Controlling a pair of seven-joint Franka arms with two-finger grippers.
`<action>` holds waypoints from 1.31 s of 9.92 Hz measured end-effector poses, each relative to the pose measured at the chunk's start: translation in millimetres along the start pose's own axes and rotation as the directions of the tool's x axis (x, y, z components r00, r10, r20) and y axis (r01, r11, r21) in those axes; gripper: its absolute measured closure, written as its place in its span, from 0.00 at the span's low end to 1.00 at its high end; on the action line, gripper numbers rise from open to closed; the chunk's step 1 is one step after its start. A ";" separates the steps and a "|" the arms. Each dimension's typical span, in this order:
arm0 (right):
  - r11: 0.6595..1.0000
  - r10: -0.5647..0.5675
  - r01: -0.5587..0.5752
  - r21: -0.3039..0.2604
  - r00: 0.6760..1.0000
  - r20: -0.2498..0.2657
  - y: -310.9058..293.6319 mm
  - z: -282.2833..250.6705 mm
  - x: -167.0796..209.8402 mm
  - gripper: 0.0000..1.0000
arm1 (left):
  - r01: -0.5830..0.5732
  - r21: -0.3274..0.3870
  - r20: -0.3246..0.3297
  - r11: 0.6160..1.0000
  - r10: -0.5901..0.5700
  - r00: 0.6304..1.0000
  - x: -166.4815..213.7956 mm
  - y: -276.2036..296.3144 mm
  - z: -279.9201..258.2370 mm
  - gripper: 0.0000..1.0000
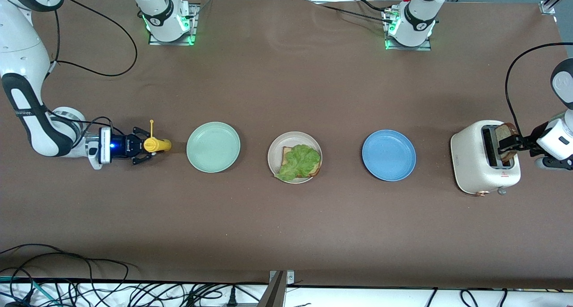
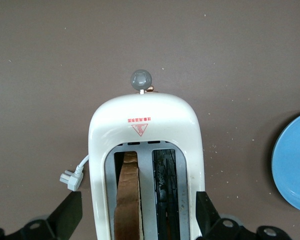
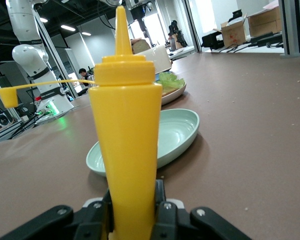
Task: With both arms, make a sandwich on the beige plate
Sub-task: 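Lift the mustard bottle with the right gripper over the beige plate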
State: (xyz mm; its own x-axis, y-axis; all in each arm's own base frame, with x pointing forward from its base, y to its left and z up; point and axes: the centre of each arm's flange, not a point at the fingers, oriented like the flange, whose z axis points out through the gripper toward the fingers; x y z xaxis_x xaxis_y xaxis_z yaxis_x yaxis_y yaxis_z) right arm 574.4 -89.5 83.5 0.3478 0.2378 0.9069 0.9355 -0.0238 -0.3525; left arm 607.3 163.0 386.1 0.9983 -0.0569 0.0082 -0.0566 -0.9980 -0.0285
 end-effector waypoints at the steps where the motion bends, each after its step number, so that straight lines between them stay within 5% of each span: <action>1: 1.000 0.009 -0.009 -0.011 1.000 0.023 6.6 6.1 9.7 0.73 | 0.000 0.000 0.000 1.000 0.000 1.000 0.0 0.0 0.0 0.00; 5: 0.998 0.016 -0.008 -0.060 0.992 0.122 21.2 20.5 85.2 0.88 | 0.000 0.000 0.000 1.000 0.000 1.000 -0.1 0.0 0.2 0.00; 7: 0.992 0.020 0.007 -0.125 0.978 0.210 24.0 31.0 145.0 0.88 | 0.000 0.000 0.001 1.000 0.000 1.000 -0.3 0.0 0.4 0.00; 9: 0.981 0.029 0.040 -0.191 0.939 0.343 28.8 58.6 197.9 0.88 | 0.000 0.000 0.001 1.000 0.000 1.000 -0.4 0.0 0.7 0.00; 13: 0.932 0.081 0.149 -0.331 0.803 0.590 43.1 132.9 273.1 0.88 | 0.000 -0.001 0.002 1.000 0.000 1.000 -0.7 0.1 1.1 0.00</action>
State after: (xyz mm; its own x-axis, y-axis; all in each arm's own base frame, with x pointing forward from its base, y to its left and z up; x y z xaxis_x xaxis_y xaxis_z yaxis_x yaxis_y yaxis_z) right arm 701.4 103.4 285.4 0.3185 0.7622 0.5636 0.9442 -0.3080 -0.1170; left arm 606.6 163.0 385.0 0.9984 -0.0566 0.0059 -0.0564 -0.9980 -0.0276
